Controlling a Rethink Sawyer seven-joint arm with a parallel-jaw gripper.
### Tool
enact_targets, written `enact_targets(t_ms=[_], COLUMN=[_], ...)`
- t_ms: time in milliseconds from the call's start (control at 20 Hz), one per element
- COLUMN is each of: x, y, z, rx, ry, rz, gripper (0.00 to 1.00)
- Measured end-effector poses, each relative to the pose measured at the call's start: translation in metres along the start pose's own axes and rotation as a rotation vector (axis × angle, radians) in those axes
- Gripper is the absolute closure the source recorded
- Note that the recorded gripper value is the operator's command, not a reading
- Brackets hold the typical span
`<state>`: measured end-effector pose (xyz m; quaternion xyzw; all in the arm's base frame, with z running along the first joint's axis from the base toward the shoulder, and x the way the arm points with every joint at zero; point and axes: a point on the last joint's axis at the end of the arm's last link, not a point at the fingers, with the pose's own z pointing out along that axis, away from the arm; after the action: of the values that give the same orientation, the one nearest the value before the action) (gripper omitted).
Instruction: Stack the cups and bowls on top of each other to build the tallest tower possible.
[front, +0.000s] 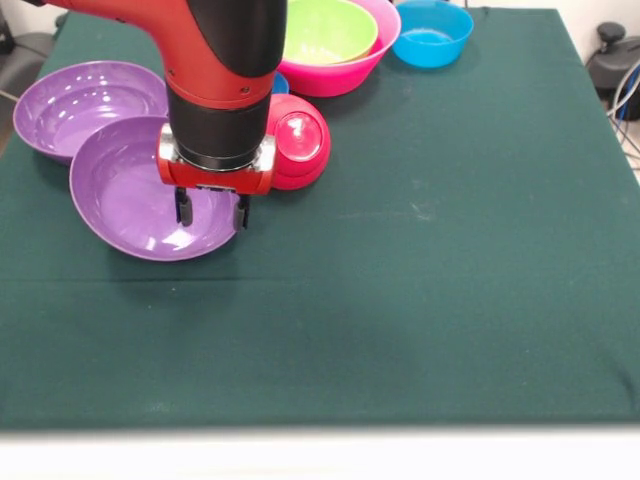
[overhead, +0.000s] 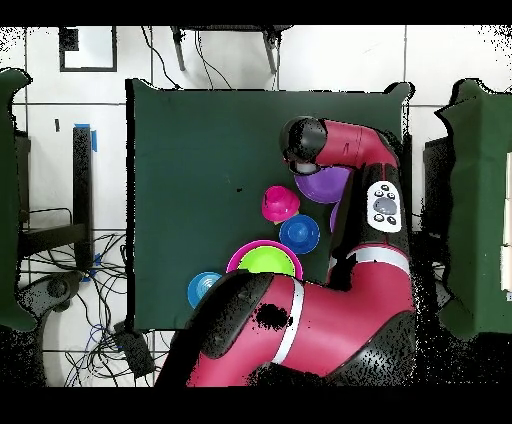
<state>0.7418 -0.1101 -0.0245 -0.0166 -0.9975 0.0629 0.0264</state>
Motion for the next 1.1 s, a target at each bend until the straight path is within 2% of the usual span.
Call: enact_targets(t_ms=[1100], x=[0.0002], y=[0.0047], z=[-0.0001], rx=[-0.005], ry=[0.006], rz=[-0.002], gripper=[0.0])
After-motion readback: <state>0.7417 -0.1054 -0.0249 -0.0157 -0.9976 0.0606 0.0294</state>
